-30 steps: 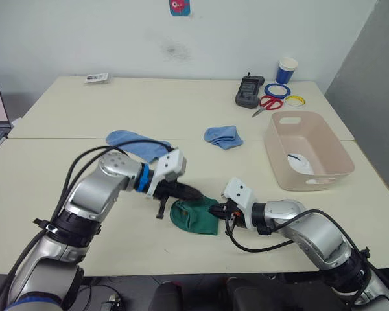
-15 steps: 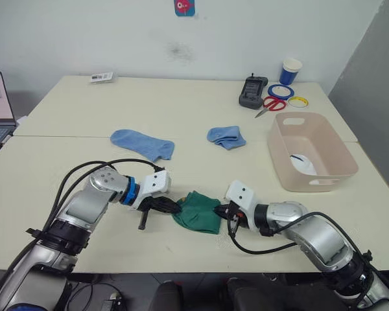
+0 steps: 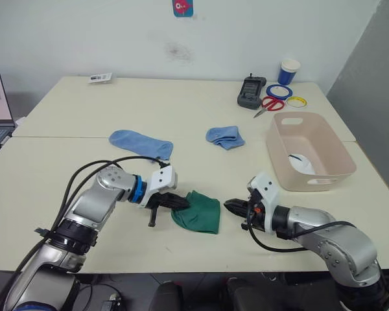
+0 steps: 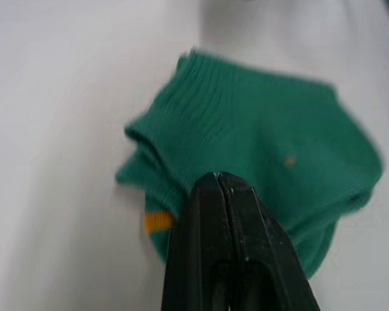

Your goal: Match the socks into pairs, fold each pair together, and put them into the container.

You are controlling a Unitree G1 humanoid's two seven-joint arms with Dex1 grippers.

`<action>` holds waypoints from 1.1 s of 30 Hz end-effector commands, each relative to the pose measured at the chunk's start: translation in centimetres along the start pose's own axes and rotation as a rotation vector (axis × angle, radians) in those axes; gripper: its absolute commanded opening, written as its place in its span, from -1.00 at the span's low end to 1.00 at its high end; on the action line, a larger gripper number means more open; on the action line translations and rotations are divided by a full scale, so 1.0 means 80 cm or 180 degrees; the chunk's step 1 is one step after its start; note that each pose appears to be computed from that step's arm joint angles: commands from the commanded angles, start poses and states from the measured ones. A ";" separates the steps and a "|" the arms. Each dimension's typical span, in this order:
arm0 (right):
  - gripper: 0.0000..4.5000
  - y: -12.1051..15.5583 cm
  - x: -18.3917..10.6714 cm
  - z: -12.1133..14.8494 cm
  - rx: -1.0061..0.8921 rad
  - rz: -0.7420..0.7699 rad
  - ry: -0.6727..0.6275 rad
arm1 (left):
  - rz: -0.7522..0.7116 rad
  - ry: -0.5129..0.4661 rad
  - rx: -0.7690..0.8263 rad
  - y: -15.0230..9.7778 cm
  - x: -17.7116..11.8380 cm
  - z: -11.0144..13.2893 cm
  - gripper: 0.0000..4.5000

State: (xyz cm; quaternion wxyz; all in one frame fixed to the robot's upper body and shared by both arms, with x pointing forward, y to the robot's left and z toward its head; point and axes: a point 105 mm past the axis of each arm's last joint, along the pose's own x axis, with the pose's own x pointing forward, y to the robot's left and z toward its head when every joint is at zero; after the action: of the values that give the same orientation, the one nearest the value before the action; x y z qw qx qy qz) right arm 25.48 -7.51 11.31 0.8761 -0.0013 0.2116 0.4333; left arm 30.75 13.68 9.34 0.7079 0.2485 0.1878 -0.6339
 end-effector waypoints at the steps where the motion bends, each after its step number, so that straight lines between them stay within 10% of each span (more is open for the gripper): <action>1: -0.23 0.011 -0.006 0.000 0.0290 0.0077 -0.0001 | 0.0068 0.0126 0.0089 0.006 0.000 -0.010 -1.00; 9: 0.98 0.019 0.023 -0.025 0.1178 0.0138 0.0397 | 0.0093 0.0305 0.0032 -0.004 -0.011 -0.037 -1.00; 33: 0.98 0.048 0.109 0.030 0.1789 0.0752 0.0017 | 0.0201 0.0336 -0.0071 -0.009 -0.017 -0.046 -1.00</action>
State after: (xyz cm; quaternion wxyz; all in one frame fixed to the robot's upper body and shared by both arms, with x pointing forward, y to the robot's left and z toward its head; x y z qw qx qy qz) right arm 28.03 0.38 9.28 0.7945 0.2492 0.3509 0.4283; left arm 30.42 15.77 8.73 0.7209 0.2766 0.1818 -0.6088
